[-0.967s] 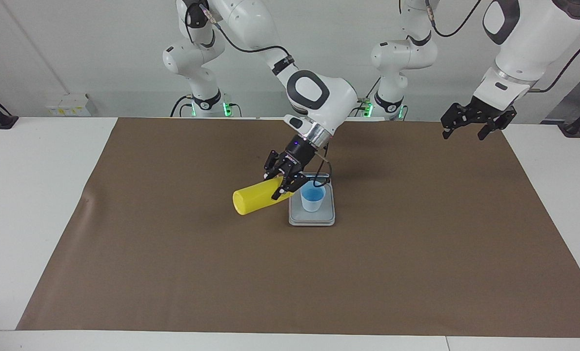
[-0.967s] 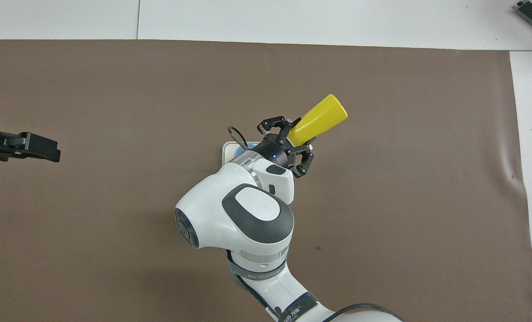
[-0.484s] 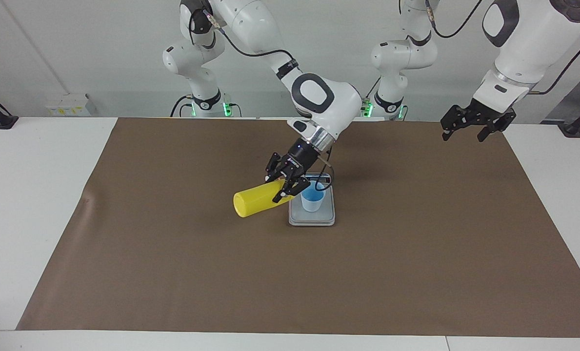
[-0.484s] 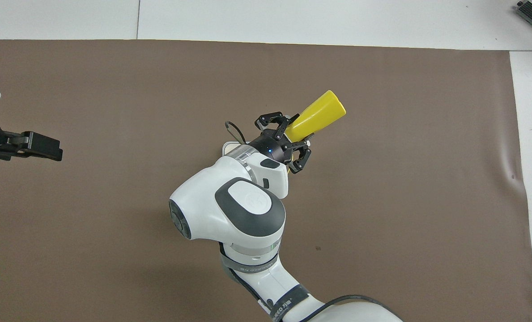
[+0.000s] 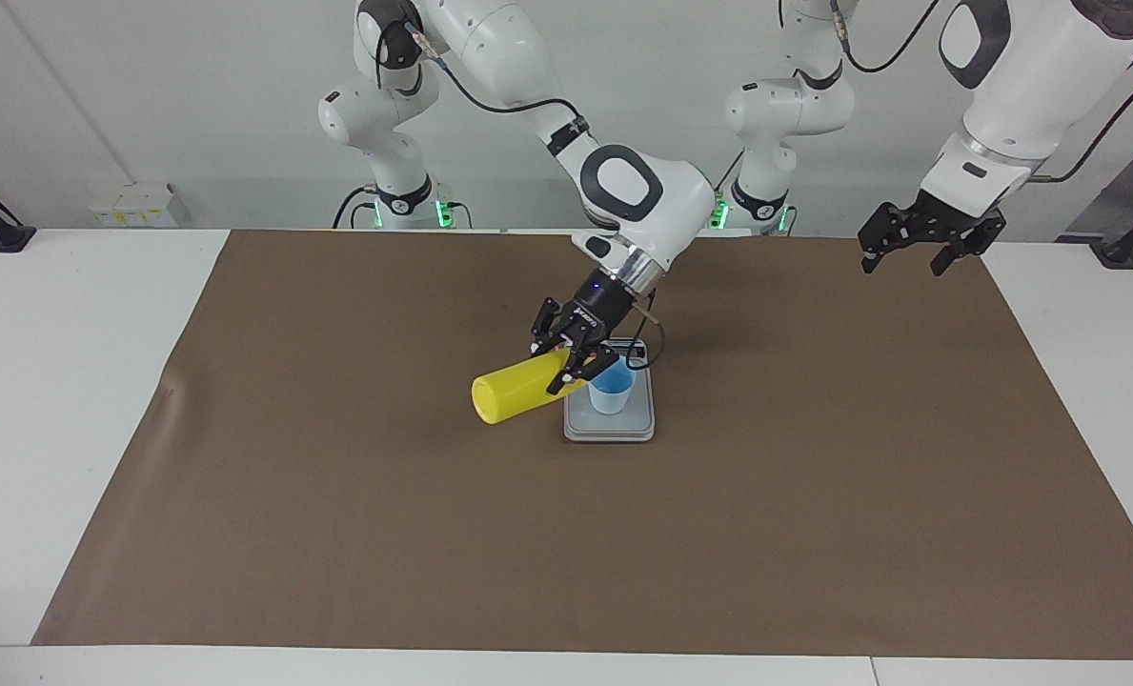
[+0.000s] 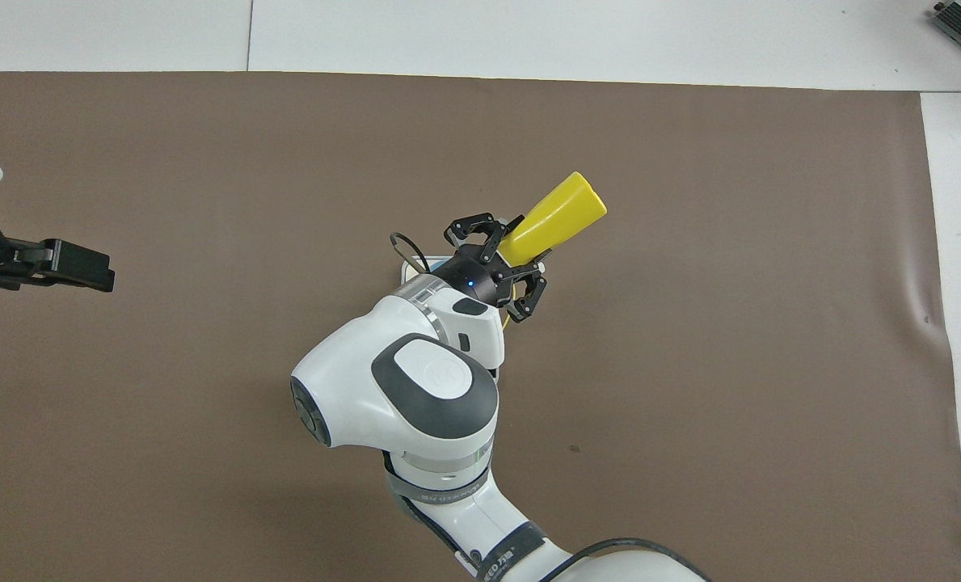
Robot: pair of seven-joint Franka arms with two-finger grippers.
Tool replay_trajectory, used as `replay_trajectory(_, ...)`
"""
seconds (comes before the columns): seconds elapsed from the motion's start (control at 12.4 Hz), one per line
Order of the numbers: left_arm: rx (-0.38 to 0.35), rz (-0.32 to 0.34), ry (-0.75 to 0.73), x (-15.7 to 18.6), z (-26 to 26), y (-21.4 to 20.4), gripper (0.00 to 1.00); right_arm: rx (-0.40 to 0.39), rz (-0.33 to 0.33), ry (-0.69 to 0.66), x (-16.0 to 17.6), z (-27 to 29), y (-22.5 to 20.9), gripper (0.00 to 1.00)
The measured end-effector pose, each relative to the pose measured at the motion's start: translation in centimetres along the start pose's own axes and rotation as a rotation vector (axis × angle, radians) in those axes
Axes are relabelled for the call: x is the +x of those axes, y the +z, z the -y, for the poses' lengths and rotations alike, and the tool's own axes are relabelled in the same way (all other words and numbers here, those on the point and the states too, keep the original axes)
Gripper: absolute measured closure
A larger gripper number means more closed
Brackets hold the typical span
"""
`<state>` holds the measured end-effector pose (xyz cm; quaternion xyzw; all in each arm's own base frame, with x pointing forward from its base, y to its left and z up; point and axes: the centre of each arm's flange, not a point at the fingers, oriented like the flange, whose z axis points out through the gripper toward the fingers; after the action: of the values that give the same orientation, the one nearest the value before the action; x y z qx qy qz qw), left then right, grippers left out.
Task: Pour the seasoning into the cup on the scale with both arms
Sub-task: 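Carry the bottle back with the right gripper to its spot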
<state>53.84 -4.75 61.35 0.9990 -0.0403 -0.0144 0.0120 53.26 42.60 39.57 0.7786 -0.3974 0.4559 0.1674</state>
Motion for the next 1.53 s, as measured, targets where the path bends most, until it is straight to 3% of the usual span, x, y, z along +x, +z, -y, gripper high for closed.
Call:
replay_trajectory(0.32, 0.000, 0.000, -0.009, 0.0, 0.5, 0.0, 0.00, -0.005, 0.010, 0.003, 0.0, 0.0, 0.0, 0.48)
replay_trajectory(0.56, 0.000, 0.000, -0.009, 0.0, 0.5, 0.0, 0.00, -0.045, 0.088, 0.028, -0.4, -0.2, -0.3, 0.48)
replay_trajectory(0.81, 0.000, 0.000, -0.009, 0.0, 0.5, 0.0, 0.00, -0.071, 0.279, 0.138, 1.5, 0.5, -1.5, 0.48)
replay_trajectory(1.05, 0.000, 0.000, -0.009, 0.0, 0.5, 0.0, 0.00, -0.117, 0.519, 0.355, 10.0, 0.2, -0.3, 0.48)
replay_trajectory(1.29, 0.000, 0.000, -0.009, 0.0, 0.5, 0.0, 0.00, -0.175, 0.647, 0.498, 16.1, -1.3, 1.7, 0.48)
replay_trajectory(1.53, 0.000, 0.000, -0.009, 0.0, 0.5, 0.0, 0.00, -0.260, 0.829, 0.629, 20.3, -3.0, 4.5, 0.48)
